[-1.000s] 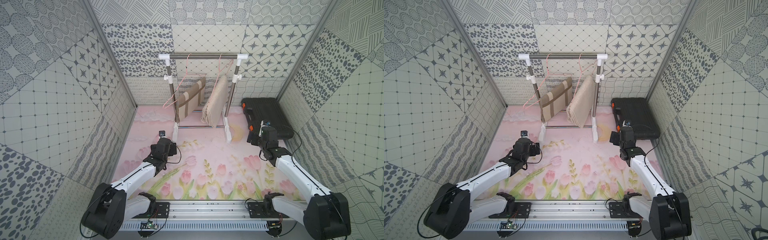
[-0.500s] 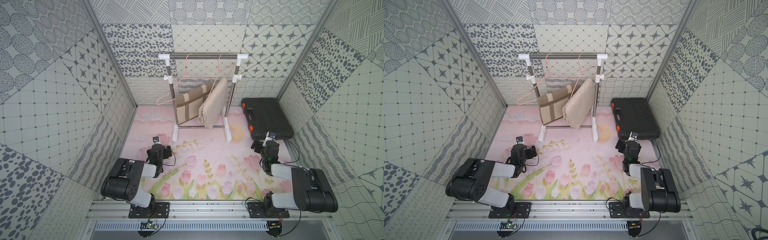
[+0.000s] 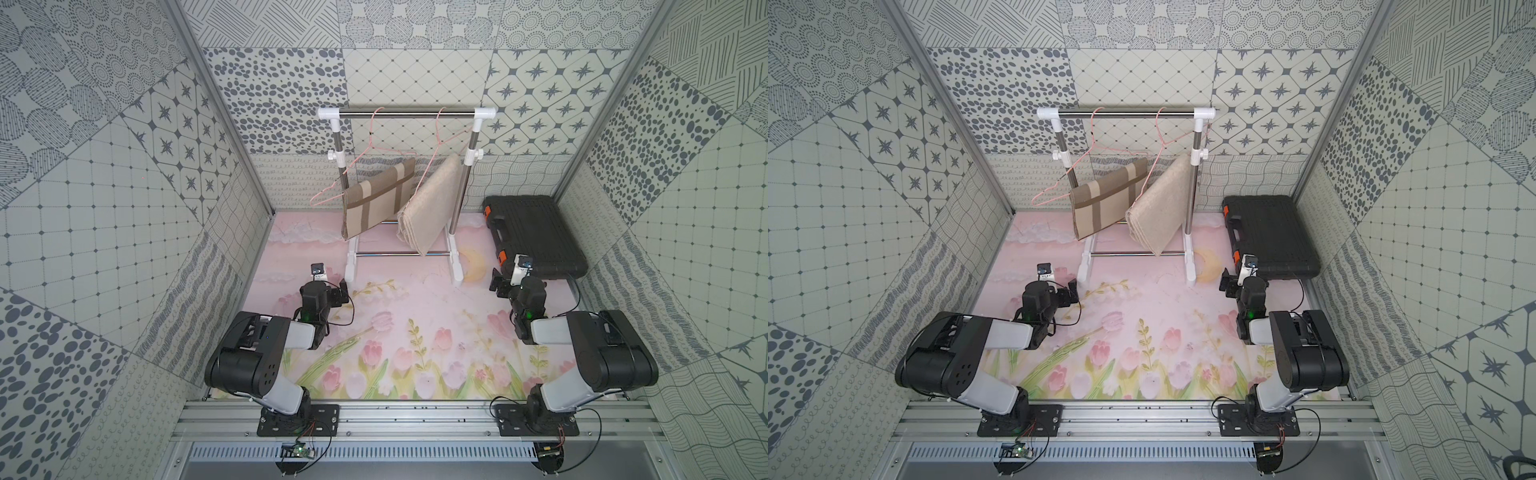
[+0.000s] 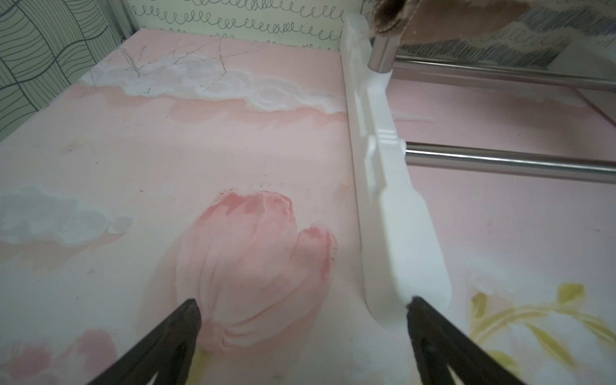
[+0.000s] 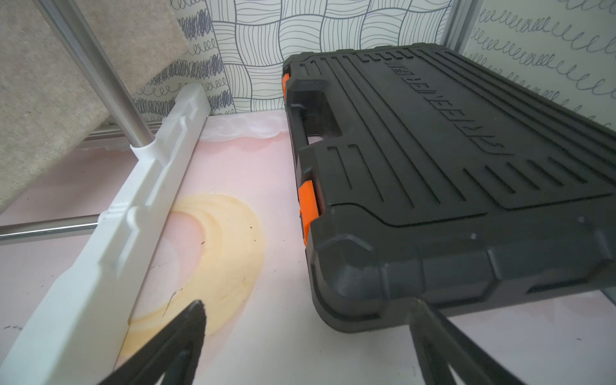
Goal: Hang the scarf on the hanger
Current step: Reset both arms
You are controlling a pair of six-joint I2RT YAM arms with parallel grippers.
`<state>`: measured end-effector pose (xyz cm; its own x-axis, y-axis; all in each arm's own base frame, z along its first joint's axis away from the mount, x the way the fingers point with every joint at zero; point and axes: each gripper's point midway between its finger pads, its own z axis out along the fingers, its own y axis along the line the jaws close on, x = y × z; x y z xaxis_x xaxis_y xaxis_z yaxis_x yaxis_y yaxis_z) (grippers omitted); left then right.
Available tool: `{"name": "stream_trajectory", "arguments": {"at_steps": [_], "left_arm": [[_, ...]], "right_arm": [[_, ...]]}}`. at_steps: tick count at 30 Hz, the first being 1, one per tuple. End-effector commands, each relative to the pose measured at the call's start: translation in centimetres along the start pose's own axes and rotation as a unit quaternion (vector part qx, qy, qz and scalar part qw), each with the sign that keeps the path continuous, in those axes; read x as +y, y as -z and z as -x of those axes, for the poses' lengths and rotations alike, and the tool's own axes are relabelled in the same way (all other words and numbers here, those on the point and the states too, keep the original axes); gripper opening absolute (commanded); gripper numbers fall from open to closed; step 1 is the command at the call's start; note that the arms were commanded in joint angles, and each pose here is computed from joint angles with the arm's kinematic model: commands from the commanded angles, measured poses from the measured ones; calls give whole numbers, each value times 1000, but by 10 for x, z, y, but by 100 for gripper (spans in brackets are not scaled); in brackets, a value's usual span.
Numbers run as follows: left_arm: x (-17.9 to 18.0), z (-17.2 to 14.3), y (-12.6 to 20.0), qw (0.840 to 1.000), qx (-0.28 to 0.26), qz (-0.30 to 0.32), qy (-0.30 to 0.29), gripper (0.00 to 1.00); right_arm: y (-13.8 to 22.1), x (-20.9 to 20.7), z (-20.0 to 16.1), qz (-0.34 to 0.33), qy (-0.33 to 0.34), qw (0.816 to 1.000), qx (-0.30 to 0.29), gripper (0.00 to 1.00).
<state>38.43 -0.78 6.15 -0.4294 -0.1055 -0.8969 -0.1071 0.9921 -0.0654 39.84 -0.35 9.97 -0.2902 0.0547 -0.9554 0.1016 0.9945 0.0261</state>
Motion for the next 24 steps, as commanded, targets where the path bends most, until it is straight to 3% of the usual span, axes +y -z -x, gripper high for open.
{"name": "stream_trajectory", "arguments": {"at_steps": [1, 24], "left_arm": [[-11, 14, 2, 999, -37, -15, -31, 99], [-8, 14, 1, 999, -34, -13, -26, 99]], "right_arm": [[-2, 5, 11, 9, 10, 1000, -19, 97], [-3, 11, 10, 26, 17, 999, -15, 97]]}}
